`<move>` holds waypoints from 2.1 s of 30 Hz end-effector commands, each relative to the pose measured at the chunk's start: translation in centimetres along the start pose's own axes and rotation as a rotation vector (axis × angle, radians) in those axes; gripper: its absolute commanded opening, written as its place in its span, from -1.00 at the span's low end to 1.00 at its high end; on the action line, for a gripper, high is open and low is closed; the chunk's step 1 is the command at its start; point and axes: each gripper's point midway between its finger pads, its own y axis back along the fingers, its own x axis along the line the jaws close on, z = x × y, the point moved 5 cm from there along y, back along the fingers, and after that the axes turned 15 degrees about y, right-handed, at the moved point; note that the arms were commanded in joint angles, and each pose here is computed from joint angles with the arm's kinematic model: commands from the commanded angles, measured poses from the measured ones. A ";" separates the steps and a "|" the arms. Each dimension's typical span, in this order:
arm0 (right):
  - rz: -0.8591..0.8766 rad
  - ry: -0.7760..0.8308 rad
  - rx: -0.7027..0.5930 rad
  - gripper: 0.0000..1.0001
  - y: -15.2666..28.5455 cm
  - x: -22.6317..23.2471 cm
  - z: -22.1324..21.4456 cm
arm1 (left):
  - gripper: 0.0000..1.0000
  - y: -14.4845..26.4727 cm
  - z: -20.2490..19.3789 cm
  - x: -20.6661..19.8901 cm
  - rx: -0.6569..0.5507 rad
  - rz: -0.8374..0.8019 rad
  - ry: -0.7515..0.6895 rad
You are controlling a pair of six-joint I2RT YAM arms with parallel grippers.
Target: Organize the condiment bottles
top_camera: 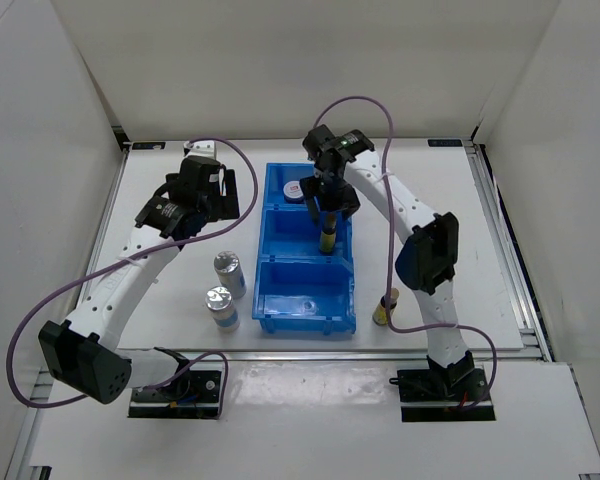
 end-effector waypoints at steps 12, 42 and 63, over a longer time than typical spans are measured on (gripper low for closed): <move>0.065 -0.182 0.140 0.63 11.3 -0.9 -12.5 | 1.00 0.4 0.1 0.1 -0.011 -0.009 0.016; 0.163 -0.382 0.529 0.45 7.5 0.3 -25.8 | 1.00 0.2 -1.1 0.6 0.009 0.004 0.024; 0.117 -0.350 0.405 -0.98 9.0 -0.7 -24.2 | 1.00 0.5 -0.9 0.9 -0.016 0.012 0.040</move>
